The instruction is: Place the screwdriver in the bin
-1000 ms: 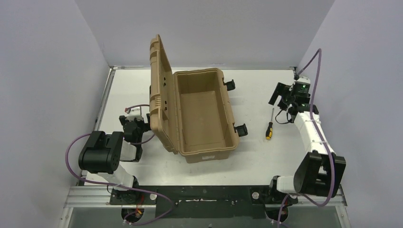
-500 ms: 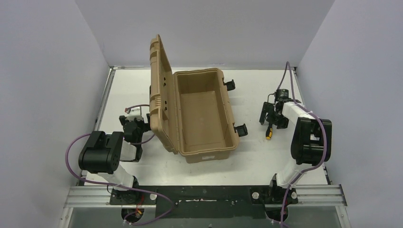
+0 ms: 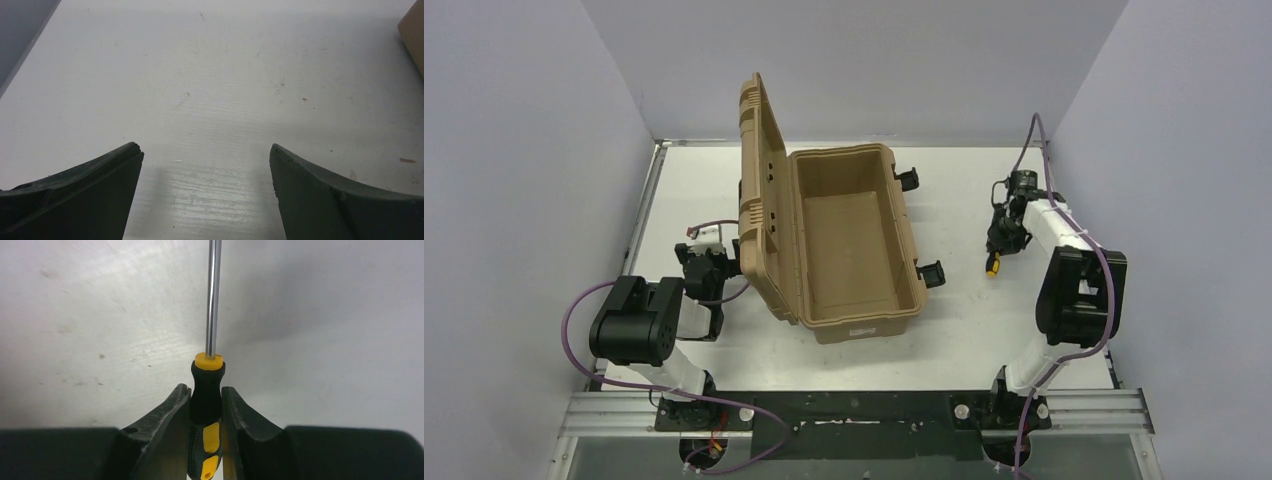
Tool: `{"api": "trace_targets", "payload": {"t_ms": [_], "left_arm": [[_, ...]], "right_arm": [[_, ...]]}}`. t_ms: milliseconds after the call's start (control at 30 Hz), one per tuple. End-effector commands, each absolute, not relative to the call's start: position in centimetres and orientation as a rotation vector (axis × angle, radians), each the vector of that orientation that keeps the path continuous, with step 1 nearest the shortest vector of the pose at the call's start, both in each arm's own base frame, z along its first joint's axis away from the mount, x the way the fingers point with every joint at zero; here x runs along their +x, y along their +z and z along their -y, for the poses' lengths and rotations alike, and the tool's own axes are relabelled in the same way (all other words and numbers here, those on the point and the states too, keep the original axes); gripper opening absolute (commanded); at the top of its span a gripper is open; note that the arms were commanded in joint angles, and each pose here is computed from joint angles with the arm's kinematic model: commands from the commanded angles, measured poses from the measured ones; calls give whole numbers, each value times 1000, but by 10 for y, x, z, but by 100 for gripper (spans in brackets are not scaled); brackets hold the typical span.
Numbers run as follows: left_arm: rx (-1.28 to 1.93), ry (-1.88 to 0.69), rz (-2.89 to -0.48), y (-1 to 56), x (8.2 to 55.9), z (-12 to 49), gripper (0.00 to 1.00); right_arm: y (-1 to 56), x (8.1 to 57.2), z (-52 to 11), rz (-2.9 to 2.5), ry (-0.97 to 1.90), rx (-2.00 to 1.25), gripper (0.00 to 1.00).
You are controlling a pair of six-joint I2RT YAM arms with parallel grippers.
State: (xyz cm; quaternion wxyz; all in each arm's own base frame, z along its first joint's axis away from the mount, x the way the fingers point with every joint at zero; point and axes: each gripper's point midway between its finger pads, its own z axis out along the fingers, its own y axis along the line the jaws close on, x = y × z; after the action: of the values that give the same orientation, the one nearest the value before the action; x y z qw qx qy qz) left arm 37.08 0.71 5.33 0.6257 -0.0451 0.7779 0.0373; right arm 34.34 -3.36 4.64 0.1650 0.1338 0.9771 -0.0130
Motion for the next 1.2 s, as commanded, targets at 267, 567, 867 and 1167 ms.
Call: {"api": "trace_targets", "payload": {"t_ms": [267,567,867,1167], "left_arm": [[-92,75,-1710,73,381,-5,97],[-93,74,-1709,73,381,-5,97],[-92,75,-1711,73,381,-5,97],[-93,75,-1711,73,381,-5,97]], "right_arm": [[267,412,-29,-2350,100,225,0],[301,412,-209,-2272,322,-85,0],[199,391,-297,-2421,404,-304,0],[97,373,-313,-2561,379,-383,0]]}}
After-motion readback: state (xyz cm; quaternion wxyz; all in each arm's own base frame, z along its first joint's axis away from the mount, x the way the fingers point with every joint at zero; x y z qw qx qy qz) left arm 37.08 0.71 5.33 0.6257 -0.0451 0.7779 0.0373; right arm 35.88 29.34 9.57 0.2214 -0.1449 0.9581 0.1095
